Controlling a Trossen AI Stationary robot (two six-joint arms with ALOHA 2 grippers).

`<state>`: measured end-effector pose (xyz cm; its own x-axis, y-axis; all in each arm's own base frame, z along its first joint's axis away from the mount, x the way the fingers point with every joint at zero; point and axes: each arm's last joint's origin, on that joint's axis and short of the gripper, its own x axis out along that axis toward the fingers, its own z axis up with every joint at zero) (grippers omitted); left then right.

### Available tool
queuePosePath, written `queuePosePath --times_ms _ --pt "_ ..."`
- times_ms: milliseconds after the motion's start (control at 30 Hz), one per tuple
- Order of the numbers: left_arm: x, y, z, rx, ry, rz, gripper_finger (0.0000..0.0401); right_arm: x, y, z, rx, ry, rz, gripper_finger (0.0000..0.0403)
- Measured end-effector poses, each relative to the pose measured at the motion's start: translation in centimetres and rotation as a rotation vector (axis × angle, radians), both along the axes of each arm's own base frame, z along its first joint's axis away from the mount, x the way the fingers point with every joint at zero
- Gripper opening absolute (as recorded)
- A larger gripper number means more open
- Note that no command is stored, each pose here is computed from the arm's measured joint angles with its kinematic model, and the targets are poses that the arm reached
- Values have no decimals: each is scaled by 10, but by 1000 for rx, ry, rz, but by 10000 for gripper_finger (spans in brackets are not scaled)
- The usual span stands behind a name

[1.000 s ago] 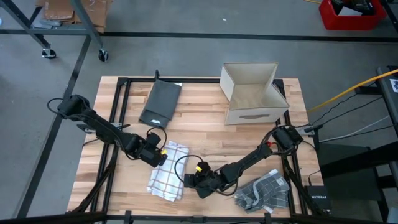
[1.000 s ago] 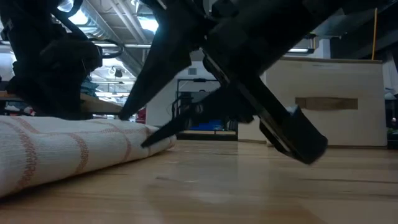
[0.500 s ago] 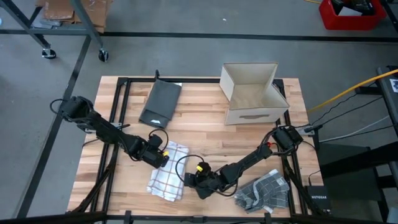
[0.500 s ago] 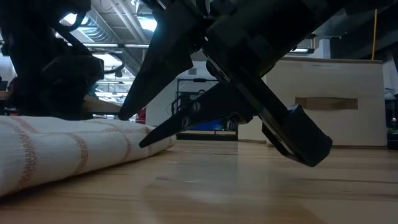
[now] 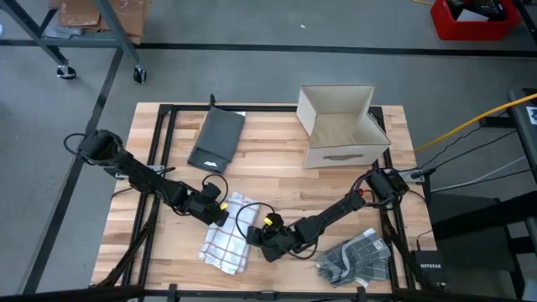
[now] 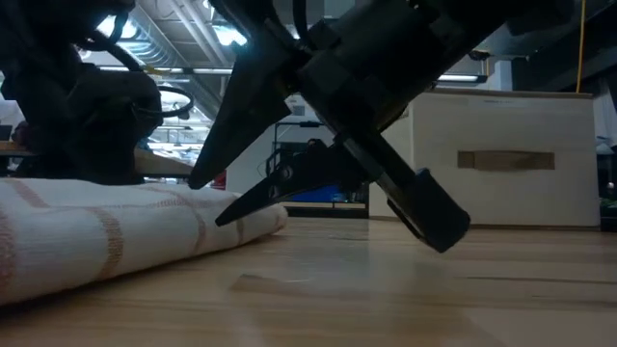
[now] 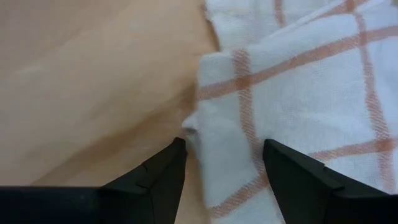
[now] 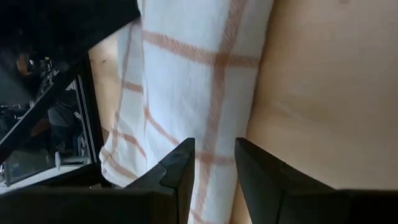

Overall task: Fold towel
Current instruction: Stack the folded white kitchen towel on top of the folded gray kitchen towel

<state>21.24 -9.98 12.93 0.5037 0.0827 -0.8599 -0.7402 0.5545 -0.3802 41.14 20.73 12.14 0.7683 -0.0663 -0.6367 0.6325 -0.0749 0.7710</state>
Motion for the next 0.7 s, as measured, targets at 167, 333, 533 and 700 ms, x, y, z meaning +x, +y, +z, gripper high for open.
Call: queuePosePath --times_ms 167,333,533,700 --pt "2 -2 1 -23 -21 -6 208 0 -6 -3 2 45 9 117" --pt "2 -2 1 -1 -17 -50 208 1 -14 -8 9 104 9 117" --pt "2 -2 0 13 -14 -71 193 10 -25 -11 25 82 -2 117" --pt "2 -2 1 45 -14 -127 136 14 -32 -14 -7 85 20 114"
